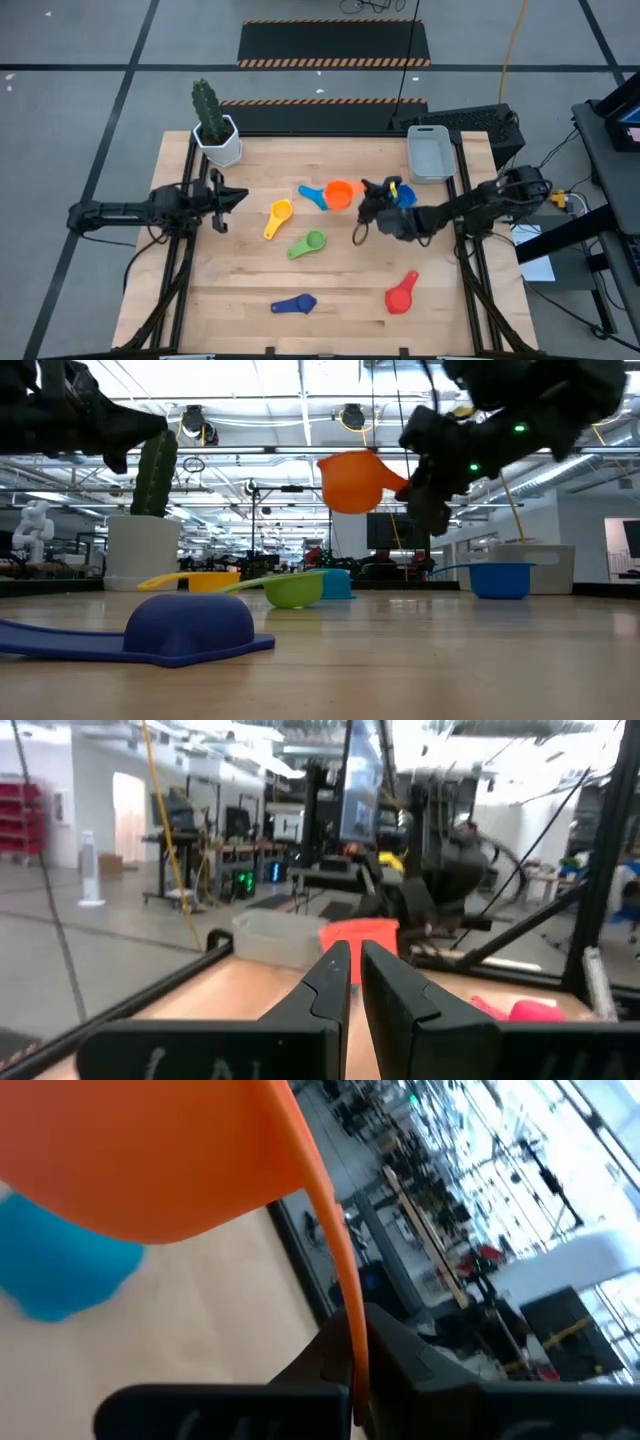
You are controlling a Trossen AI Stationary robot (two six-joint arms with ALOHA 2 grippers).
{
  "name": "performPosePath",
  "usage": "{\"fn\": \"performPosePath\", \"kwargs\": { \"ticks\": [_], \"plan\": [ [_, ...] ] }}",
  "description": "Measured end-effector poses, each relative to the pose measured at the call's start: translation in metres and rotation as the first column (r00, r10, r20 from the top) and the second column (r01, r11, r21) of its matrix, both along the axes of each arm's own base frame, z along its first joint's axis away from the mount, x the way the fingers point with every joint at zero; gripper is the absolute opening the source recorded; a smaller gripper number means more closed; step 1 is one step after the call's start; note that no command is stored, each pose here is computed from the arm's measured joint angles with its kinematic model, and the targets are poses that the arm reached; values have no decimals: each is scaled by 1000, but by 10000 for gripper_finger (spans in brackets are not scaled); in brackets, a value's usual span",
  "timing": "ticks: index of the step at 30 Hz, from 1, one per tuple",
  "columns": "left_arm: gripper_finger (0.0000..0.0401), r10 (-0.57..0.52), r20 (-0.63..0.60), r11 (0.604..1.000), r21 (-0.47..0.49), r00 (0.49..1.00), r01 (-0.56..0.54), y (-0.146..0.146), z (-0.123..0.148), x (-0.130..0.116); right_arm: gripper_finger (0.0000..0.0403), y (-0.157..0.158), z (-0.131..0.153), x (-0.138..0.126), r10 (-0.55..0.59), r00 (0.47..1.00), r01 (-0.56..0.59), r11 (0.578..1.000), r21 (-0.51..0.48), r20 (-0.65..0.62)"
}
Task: Nest measuring cups in basket
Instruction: Move the orange measuring cup to the top center of the table
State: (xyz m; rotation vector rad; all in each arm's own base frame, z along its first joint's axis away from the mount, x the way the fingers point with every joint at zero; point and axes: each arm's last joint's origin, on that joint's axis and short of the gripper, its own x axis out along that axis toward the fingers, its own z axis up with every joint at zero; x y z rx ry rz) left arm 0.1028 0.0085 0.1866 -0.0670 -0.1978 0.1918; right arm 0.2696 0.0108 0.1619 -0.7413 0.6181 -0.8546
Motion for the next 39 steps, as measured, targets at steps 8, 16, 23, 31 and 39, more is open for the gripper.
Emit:
{"fn": "performPosePath", "kwargs": {
  "ticks": [8, 16, 23, 31, 39],
  "plan": [
    [33, 8, -93, 1000, -4, 996, -8, 1, -8, 12, 2, -59, 22, 21, 65, 995, -73, 991, 108, 78],
    [33, 47, -59, 995, 95, 997, -42, 2, 0, 18, 2, -112, 28, 14, -19, 995, 3, 989, 151, 101],
    [33, 86, -15, 976, 201, 996, -82, 4, 36, 24, 2, -138, 23, 3, -53, 991, 21, 970, 241, 127],
    [33, 82, -150, 989, 132, 985, -62, 7, 48, 47, 2, -147, 1, 13, 3, 979, -69, 945, 318, 202],
    [33, 87, -275, 990, 128, 957, -54, 9, 38, 71, 2, -126, -21, 32, 36, 999, -44, 971, 236, 40]
  ]
}}
